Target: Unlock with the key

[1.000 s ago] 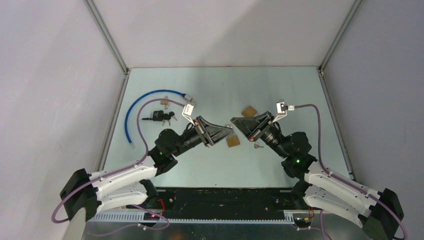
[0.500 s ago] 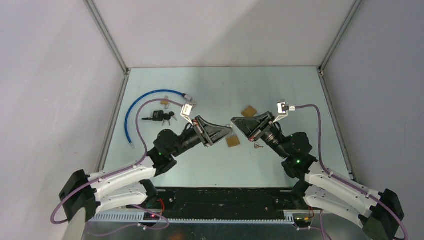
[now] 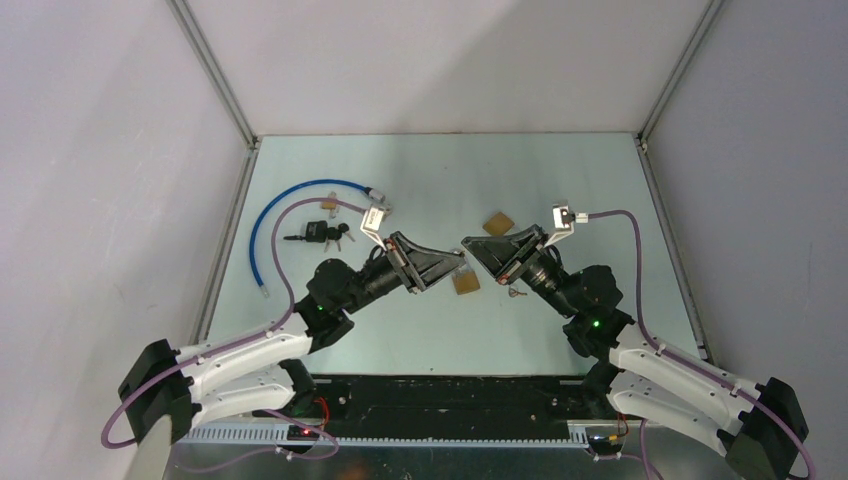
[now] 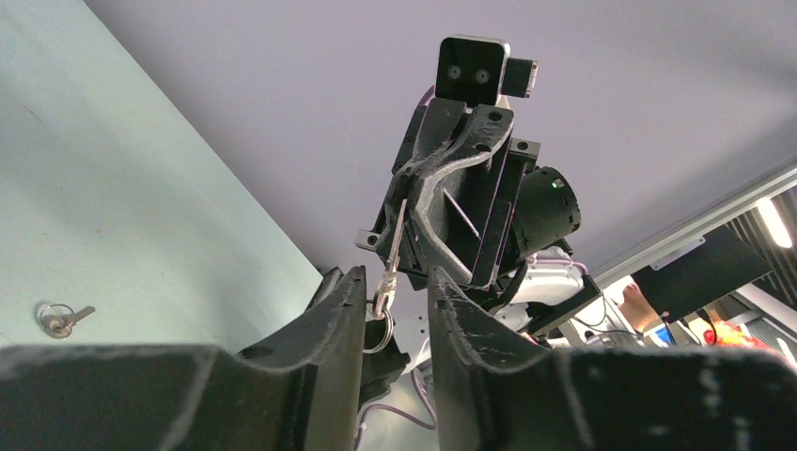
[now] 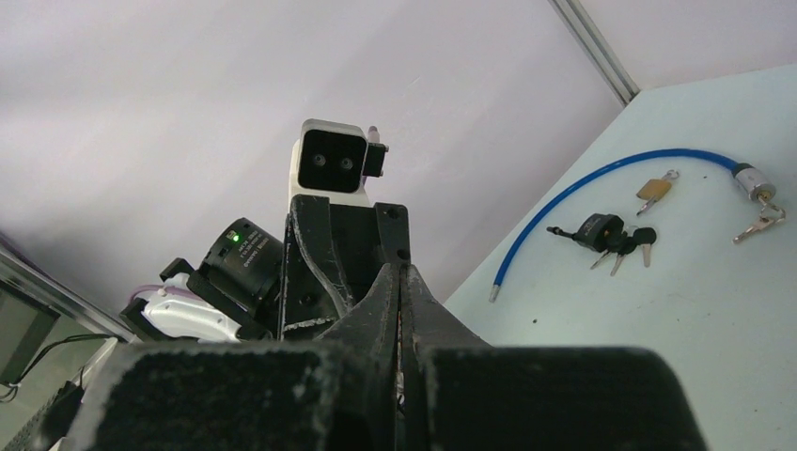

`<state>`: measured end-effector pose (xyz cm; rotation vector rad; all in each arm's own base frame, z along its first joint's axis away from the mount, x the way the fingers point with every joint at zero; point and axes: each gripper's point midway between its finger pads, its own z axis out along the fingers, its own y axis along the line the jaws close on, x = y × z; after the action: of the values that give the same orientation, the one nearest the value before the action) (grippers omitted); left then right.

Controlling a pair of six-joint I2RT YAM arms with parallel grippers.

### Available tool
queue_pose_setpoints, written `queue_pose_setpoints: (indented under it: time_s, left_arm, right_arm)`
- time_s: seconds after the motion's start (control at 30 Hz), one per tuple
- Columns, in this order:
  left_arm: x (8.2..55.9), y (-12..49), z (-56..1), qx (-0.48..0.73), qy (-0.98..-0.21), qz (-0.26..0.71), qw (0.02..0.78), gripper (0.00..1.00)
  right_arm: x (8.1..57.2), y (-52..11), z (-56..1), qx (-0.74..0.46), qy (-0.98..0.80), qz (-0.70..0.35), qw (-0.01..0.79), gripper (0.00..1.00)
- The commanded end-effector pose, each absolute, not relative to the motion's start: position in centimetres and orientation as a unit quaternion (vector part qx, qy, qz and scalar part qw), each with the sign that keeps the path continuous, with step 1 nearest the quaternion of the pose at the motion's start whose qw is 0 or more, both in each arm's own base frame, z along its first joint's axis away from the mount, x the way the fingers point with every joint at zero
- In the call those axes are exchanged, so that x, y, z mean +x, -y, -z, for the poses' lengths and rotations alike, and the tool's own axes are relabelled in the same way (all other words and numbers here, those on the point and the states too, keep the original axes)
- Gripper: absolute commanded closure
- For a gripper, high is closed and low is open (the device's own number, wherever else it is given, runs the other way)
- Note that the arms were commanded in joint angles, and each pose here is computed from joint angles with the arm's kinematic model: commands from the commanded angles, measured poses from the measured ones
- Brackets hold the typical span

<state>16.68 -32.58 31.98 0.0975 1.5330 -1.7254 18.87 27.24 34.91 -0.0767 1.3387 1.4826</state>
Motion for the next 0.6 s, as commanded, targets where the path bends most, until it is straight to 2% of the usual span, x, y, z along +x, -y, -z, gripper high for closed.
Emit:
queue_pose_setpoints:
  time_s: [0.0,0.23,0.47,0.53,0.57]
  left_arm:
    - [16.4,32.3,-34.4,0.043,-0.577,0.7,0.419,0.72]
    - [16.2,32.4,-34.4,0.048,-0.577,0.702,0.416,0.97]
    - [16.5,32.1,-33.7,0.037,-0.581,0.696,0.42,1.0]
    - [17.3,31.6,-32.9,0.023,-0.591,0.687,0.422,1.0]
    - [17.6,31.5,-31.9,0.018,-0.603,0.681,0.415,1.0]
  right_arm:
    - [18.6,-26.9,-36.1,-0.035,-0.545,-0.63,0.552,1.0]
    - [18.7,-26.9,-36.0,-0.032,-0.546,-0.627,0.554,1.0]
    - [18.8,-26.9,-35.8,-0.036,-0.55,-0.622,0.557,1.0]
    - [19.1,-26.8,-35.3,-0.035,-0.559,-0.614,0.556,0.92]
    - [19.2,-26.7,-35.3,-0.033,-0.562,-0.611,0.557,0.83]
